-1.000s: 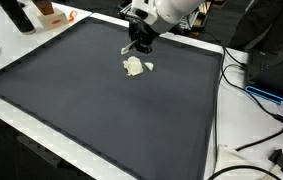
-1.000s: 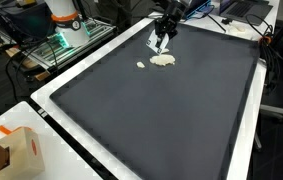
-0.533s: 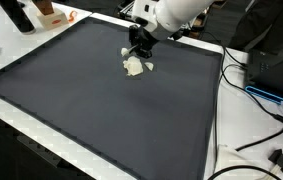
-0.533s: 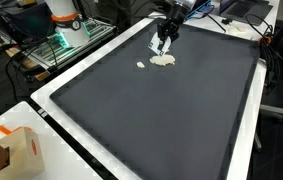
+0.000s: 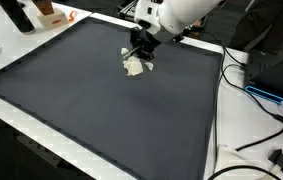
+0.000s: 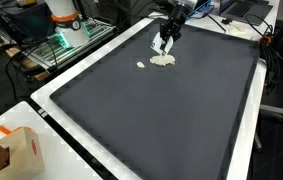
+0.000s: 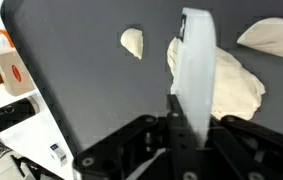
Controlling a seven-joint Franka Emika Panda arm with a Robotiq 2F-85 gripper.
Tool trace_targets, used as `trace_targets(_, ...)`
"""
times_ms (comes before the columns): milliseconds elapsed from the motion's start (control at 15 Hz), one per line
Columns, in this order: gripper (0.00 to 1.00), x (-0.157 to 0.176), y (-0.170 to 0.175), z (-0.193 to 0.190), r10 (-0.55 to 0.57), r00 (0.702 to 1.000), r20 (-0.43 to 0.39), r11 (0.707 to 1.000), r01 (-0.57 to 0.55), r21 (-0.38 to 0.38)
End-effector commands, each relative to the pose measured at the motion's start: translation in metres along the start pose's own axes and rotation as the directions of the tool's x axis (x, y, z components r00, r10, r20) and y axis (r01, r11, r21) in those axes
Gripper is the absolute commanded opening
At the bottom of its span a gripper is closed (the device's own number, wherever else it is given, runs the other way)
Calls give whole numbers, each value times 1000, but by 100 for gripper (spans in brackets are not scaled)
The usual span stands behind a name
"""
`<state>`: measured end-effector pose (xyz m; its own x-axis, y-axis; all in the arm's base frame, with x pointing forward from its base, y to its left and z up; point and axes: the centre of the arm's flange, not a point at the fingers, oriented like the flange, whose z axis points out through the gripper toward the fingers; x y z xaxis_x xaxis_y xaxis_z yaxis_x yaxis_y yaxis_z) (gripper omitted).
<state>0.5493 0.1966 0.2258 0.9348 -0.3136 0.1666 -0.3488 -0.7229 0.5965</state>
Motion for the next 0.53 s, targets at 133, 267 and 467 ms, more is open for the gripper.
trace_targets(133,1,0,0,-3,-25,999,-48,999,24,-29)
trace_targets(267,1,-1,1,-4,-32,998,-61,999,30,-32)
trace_targets(467,1,-1,2,-6,-50,995,-83,998,48,-33)
